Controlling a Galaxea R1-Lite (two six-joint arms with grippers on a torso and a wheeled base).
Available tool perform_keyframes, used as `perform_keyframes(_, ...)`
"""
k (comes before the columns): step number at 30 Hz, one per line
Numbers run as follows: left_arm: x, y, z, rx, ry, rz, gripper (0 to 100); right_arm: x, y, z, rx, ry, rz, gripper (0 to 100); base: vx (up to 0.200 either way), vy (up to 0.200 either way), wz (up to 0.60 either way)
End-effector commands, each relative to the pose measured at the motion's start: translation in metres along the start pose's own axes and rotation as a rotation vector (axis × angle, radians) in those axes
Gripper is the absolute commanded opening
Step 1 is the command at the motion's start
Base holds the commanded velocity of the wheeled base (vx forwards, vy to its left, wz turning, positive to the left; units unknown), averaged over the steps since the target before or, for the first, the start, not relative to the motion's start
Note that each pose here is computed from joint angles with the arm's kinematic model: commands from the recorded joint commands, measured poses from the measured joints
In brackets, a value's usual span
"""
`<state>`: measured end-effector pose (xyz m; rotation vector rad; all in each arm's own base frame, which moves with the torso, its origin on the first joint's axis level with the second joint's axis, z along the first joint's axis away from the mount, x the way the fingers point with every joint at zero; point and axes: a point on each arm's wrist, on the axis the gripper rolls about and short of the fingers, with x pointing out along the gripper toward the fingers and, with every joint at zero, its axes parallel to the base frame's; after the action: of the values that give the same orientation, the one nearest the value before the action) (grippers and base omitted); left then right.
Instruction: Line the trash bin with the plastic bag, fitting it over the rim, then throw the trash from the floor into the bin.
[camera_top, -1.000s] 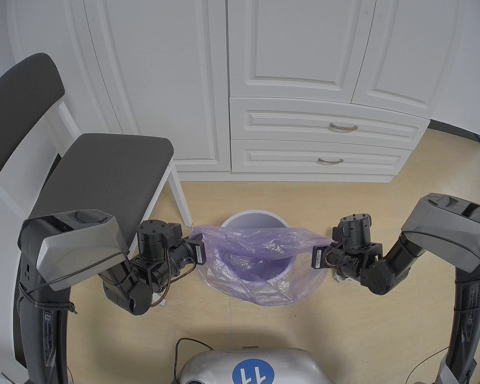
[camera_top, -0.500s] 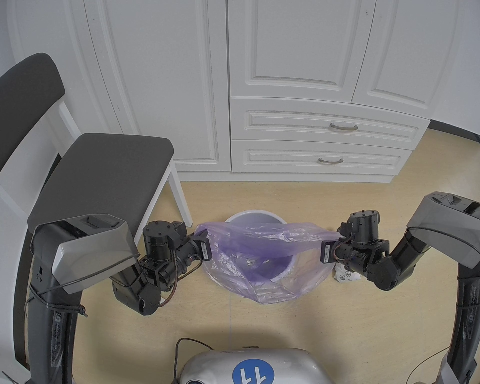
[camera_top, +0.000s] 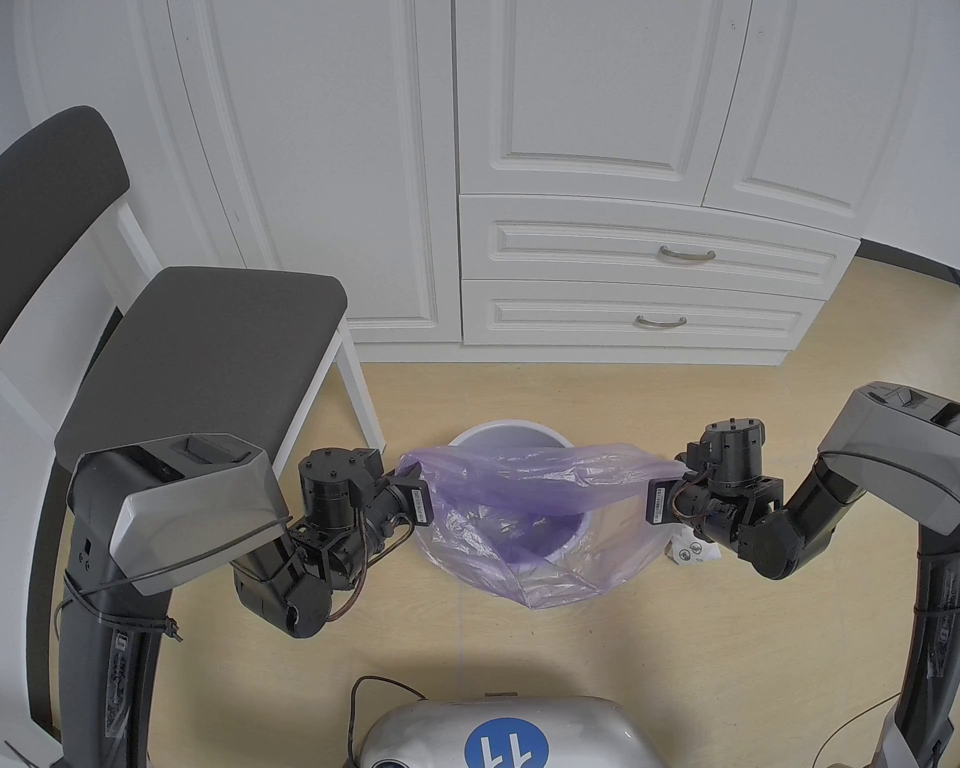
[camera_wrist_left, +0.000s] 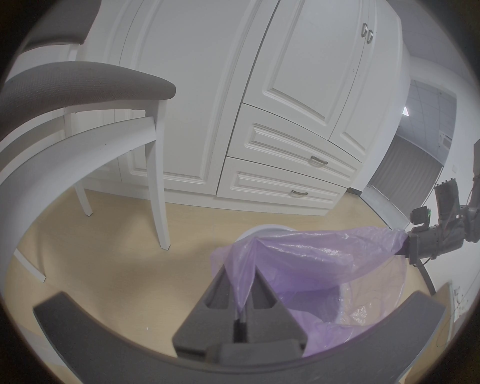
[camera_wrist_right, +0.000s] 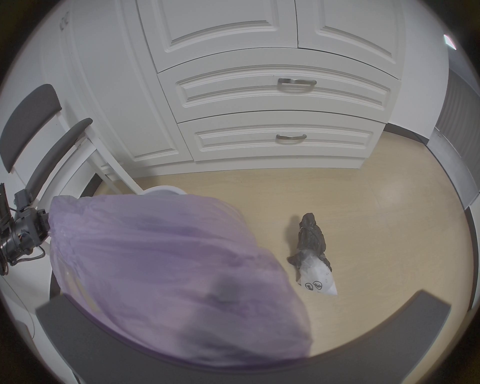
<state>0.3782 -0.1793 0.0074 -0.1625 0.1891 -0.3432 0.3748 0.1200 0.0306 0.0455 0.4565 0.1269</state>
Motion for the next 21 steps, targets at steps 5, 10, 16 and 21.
perform_keyframes(5,0.000,0.000,0.001,0.000,-0.001,0.001,0,0.001,0.003,-0.003,-0.006,0.009,0.006,0,0.000,0.000,0.00)
perform_keyframes(10,-0.002,0.002,0.002,0.004,-0.003,0.019,0,0.004,0.003,-0.009,-0.011,0.024,0.004,0,0.000,0.000,0.00)
perform_keyframes(16,-0.010,0.005,0.012,0.038,-0.011,0.028,0,0.007,-0.002,-0.012,-0.030,0.032,-0.008,0,0.000,0.000,0.00)
perform_keyframes(21,-0.011,0.006,0.007,0.054,0.005,0.030,0,0.015,-0.004,-0.020,-0.036,0.054,-0.017,0,0.000,0.000,0.00)
